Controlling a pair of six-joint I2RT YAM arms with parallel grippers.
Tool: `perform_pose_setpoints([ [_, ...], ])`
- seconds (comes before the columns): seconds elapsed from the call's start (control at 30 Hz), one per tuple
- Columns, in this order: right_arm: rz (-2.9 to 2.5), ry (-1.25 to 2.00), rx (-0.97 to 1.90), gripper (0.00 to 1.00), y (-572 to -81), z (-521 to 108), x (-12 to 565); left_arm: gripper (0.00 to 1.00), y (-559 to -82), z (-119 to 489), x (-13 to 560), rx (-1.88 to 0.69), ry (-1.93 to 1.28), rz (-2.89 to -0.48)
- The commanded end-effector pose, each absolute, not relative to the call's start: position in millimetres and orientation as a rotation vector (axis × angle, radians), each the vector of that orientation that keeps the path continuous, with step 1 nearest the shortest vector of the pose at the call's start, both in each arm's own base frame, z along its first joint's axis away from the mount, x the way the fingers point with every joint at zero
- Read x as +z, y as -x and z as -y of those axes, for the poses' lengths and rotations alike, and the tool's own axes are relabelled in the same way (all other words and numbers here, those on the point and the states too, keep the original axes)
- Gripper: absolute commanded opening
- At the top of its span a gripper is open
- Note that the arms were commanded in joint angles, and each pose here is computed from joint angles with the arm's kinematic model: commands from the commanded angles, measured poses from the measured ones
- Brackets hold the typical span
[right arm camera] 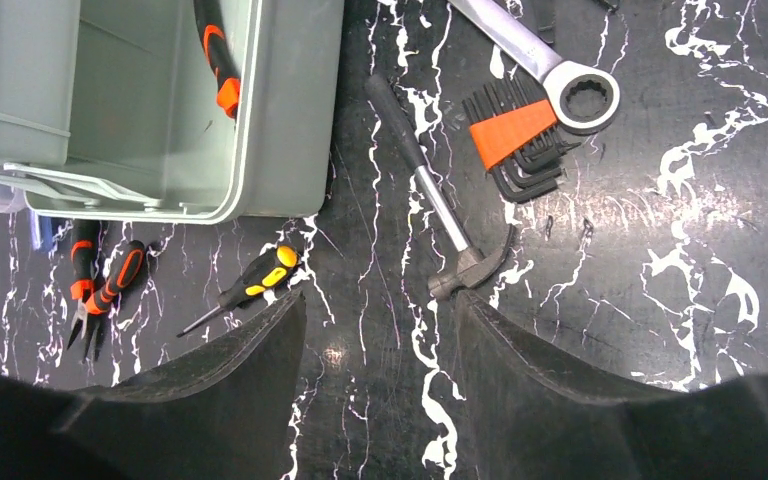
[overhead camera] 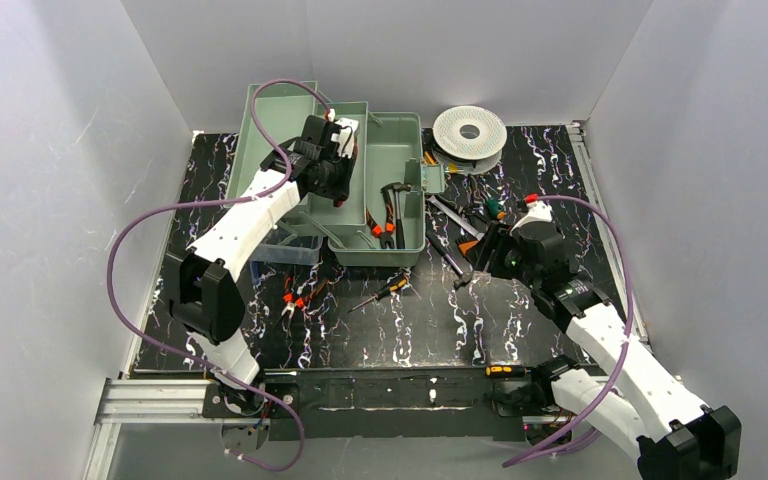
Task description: Pack the tool kit
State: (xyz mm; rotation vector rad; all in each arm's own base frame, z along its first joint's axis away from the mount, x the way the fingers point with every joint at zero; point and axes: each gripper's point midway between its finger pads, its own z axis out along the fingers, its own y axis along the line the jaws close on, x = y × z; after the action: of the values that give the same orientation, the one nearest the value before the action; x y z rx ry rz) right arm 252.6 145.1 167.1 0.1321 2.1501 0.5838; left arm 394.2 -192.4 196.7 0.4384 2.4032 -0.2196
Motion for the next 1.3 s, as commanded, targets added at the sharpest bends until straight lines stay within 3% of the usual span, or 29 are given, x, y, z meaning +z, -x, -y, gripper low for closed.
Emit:
perform_pose_setpoints([
  [0.0, -2.09, -0.157, 0.569, 0.64, -261.1, -141.7, 186.7, 0.17, -392.9, 181.6, 194.0, -0.162, -0.44, -2.414],
  [0.1, -2.089, -0.157, 0.572, 0.64, -262.6, -142.7, 187.4, 0.35, -389.5, 185.1, 197.0, -0.189, -0.46, -2.419],
  [0.2, -2.096, -0.148, 0.574, 0.64, -263.4, -144.3, 187.5, 0.7, -384.1, 194.9, 217.4, -0.247, -0.486, -2.341],
  [0.23, -2.097, -0.142, 0.576, 0.64, -263.4, -144.9, 187.6, 0.78, -382.3, 197.2, 223.5, -0.255, -0.494, -2.312],
  [0.37, -2.095, -0.142, 0.576, 0.64, -263.8, -144.6, 188.5, 0.97, -367.8, 203.0, 250.7, -0.271, -0.502, -2.234],
  [0.7, -2.093, -0.03, 0.591, 0.64, -266.9, -153.9, 192.1, 0.98, -295.2, 227.5, 304.2, -0.528, -0.677, -1.963],
  [0.9, -2.153, 0.125, 0.531, 0.67, -273.2, -159.1, 179.8, 0.98, -259.7, 222.8, 275.1, -0.548, -0.777, -1.867],
  [1.27, -2.422, -0.08, 0.149, 0.69, -318.0, -125.1, 134.8, 0.98, -254.3, 197.3, 248.6, -0.423, -0.776, -1.805],
])
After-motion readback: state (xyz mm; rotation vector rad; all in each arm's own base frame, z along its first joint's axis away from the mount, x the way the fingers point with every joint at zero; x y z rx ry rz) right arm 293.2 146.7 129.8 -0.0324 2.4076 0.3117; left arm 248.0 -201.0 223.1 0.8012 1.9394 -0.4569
